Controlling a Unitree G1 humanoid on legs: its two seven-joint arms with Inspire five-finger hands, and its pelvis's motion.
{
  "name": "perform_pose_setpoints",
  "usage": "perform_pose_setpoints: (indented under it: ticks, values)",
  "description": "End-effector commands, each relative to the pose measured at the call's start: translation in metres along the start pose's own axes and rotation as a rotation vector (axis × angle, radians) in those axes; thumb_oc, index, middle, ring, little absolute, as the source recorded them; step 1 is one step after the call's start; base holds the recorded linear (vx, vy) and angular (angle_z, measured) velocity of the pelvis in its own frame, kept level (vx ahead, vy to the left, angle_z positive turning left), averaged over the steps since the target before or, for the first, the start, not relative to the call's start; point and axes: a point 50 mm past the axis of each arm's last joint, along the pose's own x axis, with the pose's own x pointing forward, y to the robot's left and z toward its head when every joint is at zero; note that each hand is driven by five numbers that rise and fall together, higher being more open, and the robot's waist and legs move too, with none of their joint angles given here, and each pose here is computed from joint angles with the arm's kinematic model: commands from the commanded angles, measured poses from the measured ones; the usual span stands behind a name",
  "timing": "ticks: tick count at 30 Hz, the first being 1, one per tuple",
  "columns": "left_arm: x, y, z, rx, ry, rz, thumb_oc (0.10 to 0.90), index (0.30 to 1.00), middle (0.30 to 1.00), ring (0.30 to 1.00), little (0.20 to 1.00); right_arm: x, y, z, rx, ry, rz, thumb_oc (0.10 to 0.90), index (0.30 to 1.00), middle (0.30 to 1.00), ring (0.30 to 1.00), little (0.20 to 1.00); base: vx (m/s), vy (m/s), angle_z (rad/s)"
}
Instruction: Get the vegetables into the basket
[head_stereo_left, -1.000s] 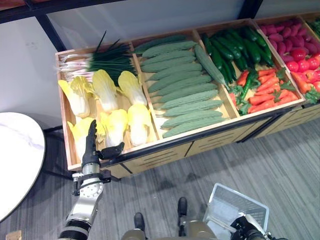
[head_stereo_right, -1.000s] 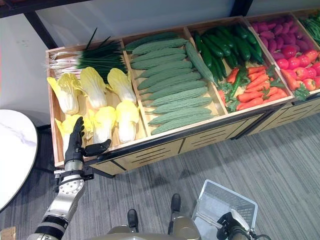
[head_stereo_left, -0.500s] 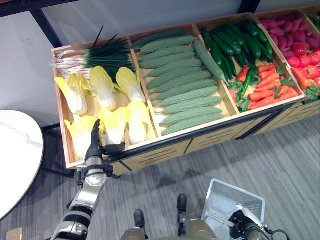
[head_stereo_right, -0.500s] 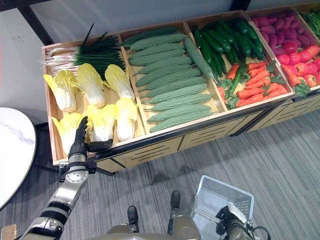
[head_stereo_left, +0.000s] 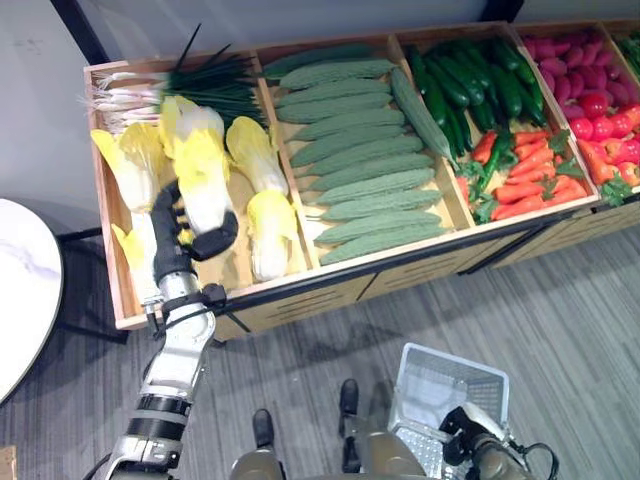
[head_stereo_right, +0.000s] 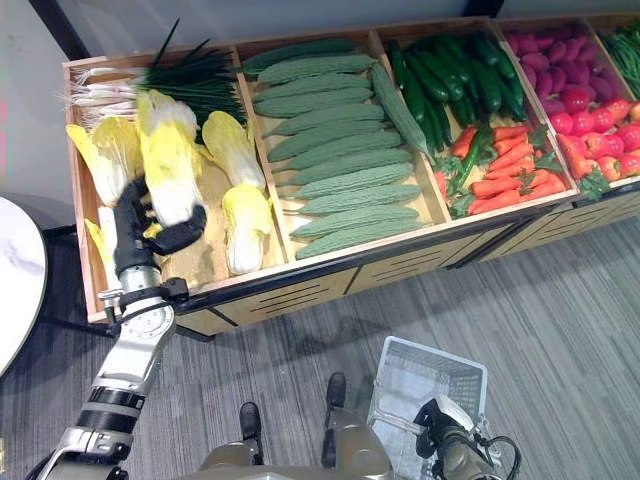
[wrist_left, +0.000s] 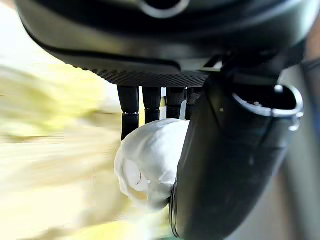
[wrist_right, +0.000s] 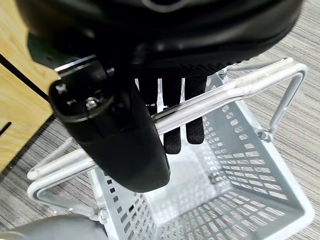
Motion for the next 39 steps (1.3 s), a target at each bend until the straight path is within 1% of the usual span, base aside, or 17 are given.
perform_pose_setpoints:
  ticks: [1, 3, 5, 8, 12, 14, 17, 19, 20, 21, 23, 29, 30, 35, 39]
  values:
    - [0.003, 0.006, 0.012, -0.230, -0.078, -0.113, 0.400, 0.300, 0.300, 0.300, 0.300, 0.000, 0.000, 0.000, 0.096, 0.004, -0.023, 0.400, 0.300, 0.300, 0.300, 0.300, -0.02, 0.023, 0.04]
    - [-0.011, 0.007, -0.005, -0.354, 0.050, -0.216, 0.400, 0.300, 0.300, 0.300, 0.300, 0.000, -0.001, -0.003, 0.113, 0.016, -0.021, 0.400, 0.300, 0.300, 0.300, 0.300, 0.00, 0.000, 0.00]
    - [-0.023, 0.010, -0.020, -0.434, 0.153, -0.261, 0.400, 0.300, 0.300, 0.300, 0.300, -0.001, -0.002, -0.007, 0.116, 0.024, -0.014, 0.400, 0.300, 0.300, 0.300, 0.300, 0.00, 0.000, 0.00]
    - [-0.032, 0.006, -0.027, -0.535, 0.222, -0.310, 0.400, 0.300, 0.300, 0.300, 0.300, -0.001, -0.001, -0.009, 0.108, 0.029, 0.003, 0.400, 0.300, 0.300, 0.300, 0.300, 0.00, 0.000, 0.00]
    - [-0.031, 0.001, -0.022, -0.646, 0.208, -0.359, 0.400, 0.300, 0.300, 0.300, 0.300, -0.002, 0.002, -0.009, 0.112, 0.021, 0.021, 0.400, 0.300, 0.300, 0.300, 0.300, 0.00, 0.000, 0.00]
    - [-0.029, -0.003, -0.018, -0.673, 0.193, -0.382, 0.400, 0.300, 0.300, 0.300, 0.300, -0.002, 0.002, -0.008, 0.111, 0.017, 0.022, 0.400, 0.300, 0.300, 0.300, 0.300, 0.00, 0.000, 0.00]
    - [-0.028, -0.007, -0.015, -0.696, 0.185, -0.391, 0.400, 0.300, 0.300, 0.300, 0.300, -0.003, 0.004, -0.009, 0.114, 0.020, 0.027, 0.400, 0.300, 0.300, 0.300, 0.300, -0.01, 0.003, -0.05]
    - [-0.027, -0.008, -0.015, -0.677, 0.184, -0.454, 0.400, 0.300, 0.300, 0.300, 0.300, -0.004, 0.005, -0.011, 0.124, 0.026, 0.031, 0.400, 0.300, 0.300, 0.300, 0.300, 0.01, 0.013, -0.05]
    - [-0.027, -0.008, -0.015, -0.677, 0.184, -0.454, 0.400, 0.300, 0.300, 0.300, 0.300, -0.004, 0.005, -0.011, 0.124, 0.026, 0.031, 0.400, 0.300, 0.300, 0.300, 0.300, 0.05, 0.048, -0.05]
    - [-0.028, -0.010, -0.012, -0.659, 0.167, -0.524, 0.400, 0.300, 0.300, 0.300, 0.300, -0.005, 0.005, -0.014, 0.132, 0.030, 0.037, 0.400, 0.300, 0.300, 0.300, 0.300, 0.07, 0.054, -0.07]
    - [-0.030, -0.014, -0.007, -0.646, 0.149, -0.604, 0.400, 0.300, 0.300, 0.300, 0.300, -0.005, 0.004, -0.016, 0.143, 0.034, 0.036, 0.400, 0.300, 0.300, 0.300, 0.300, 0.06, 0.097, -0.18]
    - [-0.031, -0.027, 0.002, -0.632, 0.125, -0.711, 0.400, 0.300, 0.300, 0.300, 0.300, -0.005, 0.003, -0.018, 0.165, 0.041, 0.031, 0.400, 0.300, 0.300, 0.300, 0.300, -0.07, 0.133, -0.39]
    - [-0.030, -0.029, 0.002, -0.597, 0.114, -0.730, 0.400, 0.300, 0.300, 0.300, 0.300, -0.006, 0.004, -0.017, 0.173, 0.042, 0.029, 0.400, 0.300, 0.300, 0.300, 0.300, -0.17, 0.121, -0.78]
    - [-0.023, -0.034, 0.003, -0.537, 0.103, -0.748, 0.400, 0.300, 0.300, 0.300, 0.300, -0.010, 0.015, -0.024, 0.180, 0.064, 0.055, 0.400, 0.300, 0.300, 0.300, 0.300, -0.13, 0.120, -0.82]
    - [-0.024, -0.029, 0.005, -0.523, 0.098, -0.748, 0.400, 0.300, 0.300, 0.300, 0.300, -0.015, 0.023, -0.035, 0.161, 0.108, 0.075, 0.400, 0.300, 0.300, 0.300, 0.300, -0.09, 0.103, -0.76]
